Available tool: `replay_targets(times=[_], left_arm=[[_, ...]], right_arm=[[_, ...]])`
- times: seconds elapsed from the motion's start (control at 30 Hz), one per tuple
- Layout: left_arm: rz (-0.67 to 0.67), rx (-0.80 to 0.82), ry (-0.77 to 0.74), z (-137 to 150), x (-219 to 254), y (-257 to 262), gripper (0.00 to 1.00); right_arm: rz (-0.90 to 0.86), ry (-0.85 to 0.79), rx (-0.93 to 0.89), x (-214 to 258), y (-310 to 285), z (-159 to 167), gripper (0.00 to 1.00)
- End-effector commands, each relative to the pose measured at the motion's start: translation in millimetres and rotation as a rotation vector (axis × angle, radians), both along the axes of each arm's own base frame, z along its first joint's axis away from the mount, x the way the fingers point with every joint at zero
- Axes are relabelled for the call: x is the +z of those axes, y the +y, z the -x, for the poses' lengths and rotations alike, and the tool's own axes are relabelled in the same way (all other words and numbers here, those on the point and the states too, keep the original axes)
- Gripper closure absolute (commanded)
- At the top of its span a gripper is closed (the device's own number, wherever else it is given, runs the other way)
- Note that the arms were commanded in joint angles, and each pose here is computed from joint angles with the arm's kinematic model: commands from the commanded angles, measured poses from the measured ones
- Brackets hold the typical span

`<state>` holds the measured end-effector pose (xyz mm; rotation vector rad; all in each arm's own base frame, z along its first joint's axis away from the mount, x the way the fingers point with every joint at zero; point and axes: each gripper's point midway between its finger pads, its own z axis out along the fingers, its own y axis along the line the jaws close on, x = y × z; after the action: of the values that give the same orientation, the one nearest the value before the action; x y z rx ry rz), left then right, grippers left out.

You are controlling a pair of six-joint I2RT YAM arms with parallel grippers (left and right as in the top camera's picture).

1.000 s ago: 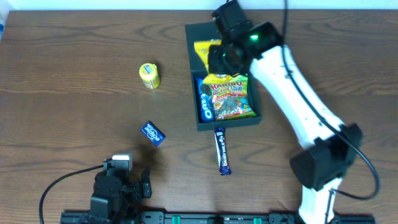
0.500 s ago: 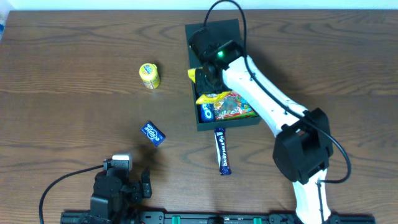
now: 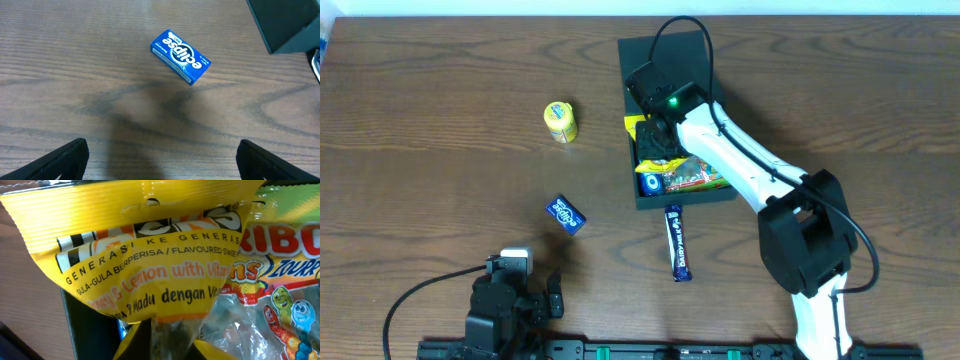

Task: Pack container
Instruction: 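Lower the Hacks bag onto the other snacks and open the right gripper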

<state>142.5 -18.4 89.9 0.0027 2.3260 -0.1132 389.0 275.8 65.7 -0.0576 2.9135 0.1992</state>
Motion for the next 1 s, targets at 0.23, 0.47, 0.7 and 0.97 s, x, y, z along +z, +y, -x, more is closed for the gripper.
replay_targets(times=[0.23, 0.47, 0.7, 0.97], left_arm=[[-0.026, 0.032, 0.067, 11, -15, 8, 0.05], [-0.026, 0.032, 0.067, 11, -15, 8, 0.05], [-0.026, 0.032, 0.067, 11, -15, 8, 0.05], [-0.026, 0.032, 0.067, 11, -15, 8, 0.05]], right_arm=[[-0.043, 0.036, 0.026, -5, 11, 9, 0.63], [-0.066, -0.023, 0.076, 18, 14, 3, 0.36], [-0.104, -0.117, 0.157, 70, 17, 11, 0.01], [-0.094, -0.065, 0.205, 73, 18, 33, 0.01]])
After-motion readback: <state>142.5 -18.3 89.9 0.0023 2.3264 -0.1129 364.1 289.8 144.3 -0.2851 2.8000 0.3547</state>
